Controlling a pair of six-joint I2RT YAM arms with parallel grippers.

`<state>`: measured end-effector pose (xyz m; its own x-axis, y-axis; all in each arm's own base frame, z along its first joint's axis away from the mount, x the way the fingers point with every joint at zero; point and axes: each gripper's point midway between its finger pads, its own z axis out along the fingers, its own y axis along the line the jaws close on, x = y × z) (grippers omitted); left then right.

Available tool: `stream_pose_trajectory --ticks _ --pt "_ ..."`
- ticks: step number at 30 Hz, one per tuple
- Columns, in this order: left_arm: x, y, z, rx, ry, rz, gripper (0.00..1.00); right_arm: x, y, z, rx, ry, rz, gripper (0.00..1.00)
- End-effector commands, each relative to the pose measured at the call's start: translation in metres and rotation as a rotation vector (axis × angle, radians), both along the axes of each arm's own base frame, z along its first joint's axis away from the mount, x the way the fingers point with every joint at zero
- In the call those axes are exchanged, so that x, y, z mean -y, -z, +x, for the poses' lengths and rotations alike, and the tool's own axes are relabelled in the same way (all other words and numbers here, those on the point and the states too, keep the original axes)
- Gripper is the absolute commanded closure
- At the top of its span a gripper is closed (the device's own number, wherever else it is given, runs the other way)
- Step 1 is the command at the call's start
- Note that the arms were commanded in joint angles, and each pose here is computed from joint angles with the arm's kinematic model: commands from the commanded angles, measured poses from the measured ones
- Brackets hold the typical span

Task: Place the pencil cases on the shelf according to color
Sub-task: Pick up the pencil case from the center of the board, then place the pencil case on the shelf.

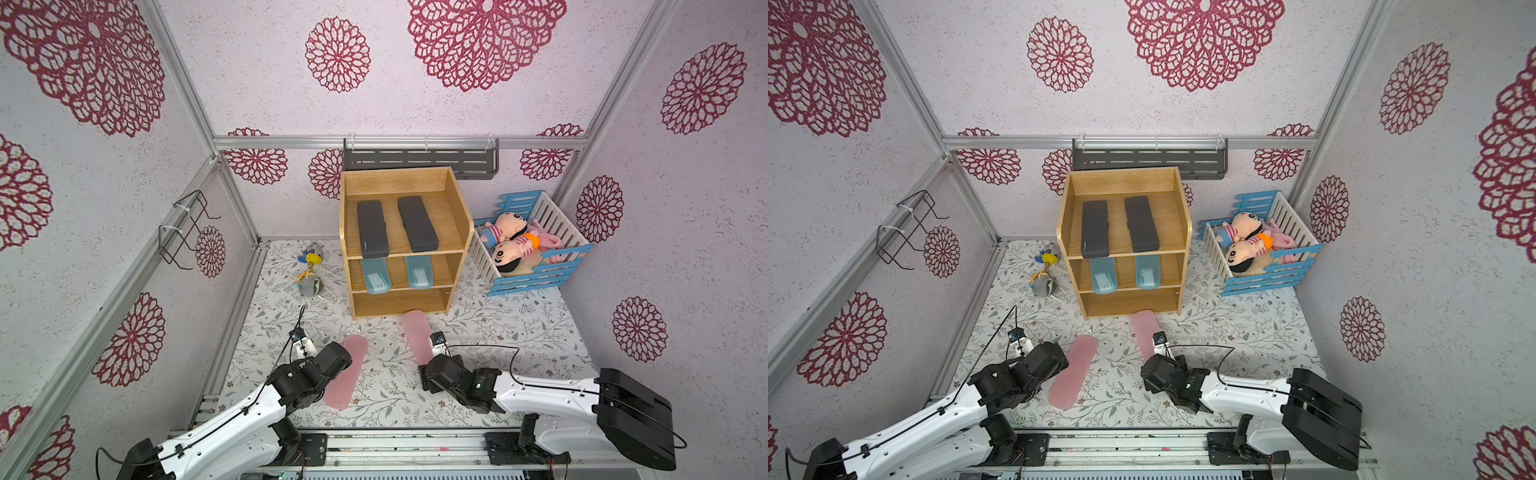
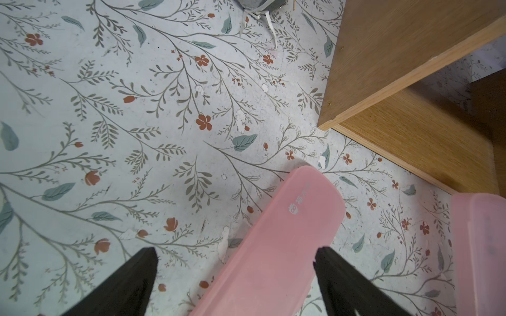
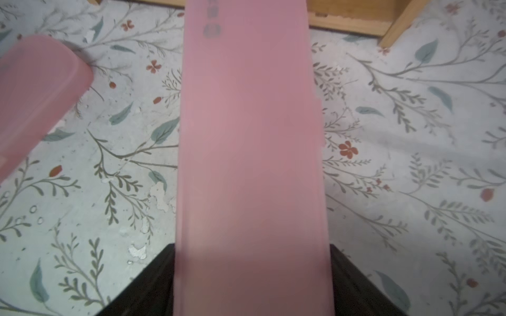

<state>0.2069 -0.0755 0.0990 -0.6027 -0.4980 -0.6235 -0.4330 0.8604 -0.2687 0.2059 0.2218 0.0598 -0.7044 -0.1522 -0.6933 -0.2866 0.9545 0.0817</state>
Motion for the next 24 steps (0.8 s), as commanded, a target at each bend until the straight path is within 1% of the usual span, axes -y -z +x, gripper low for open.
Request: stream_pose_trajectory --ticks 1,4,7,11,15,20,23,24 --pt "-0.006 -0.004 0.001 0.021 -0.020 0.010 0.03 0.008 -0.026 0.013 0.091 0.088 0.064 0.34" --pt "-0.003 -0.004 0.004 0.028 -0.010 0.005 0.03 0.006 -0.030 0.023 0.087 0.089 0.077 0.33" --pt "0.000 -0.006 0.007 0.035 -0.005 0.002 0.03 -0.006 -0.026 0.038 0.070 0.046 0.083 0.32" --pt "0.006 -0.006 0.013 0.045 0.000 -0.012 0.03 -0.013 -0.013 0.068 0.051 0.086 0.050 0.33" --pt "0.010 -0.008 0.017 0.045 0.005 -0.020 0.03 -0.014 -0.007 0.097 0.054 0.142 0.044 0.34" --pt "0.011 -0.009 0.020 0.041 0.009 -0.009 0.03 -0.008 -0.001 0.123 0.058 0.188 0.021 0.34" --pt "0.009 -0.008 0.021 0.038 0.005 -0.007 0.03 -0.008 0.003 0.132 0.056 0.191 0.019 0.28" --pt "0.009 -0.008 0.021 0.036 0.005 -0.006 0.03 -0.008 0.005 0.134 0.053 0.189 0.020 0.24"
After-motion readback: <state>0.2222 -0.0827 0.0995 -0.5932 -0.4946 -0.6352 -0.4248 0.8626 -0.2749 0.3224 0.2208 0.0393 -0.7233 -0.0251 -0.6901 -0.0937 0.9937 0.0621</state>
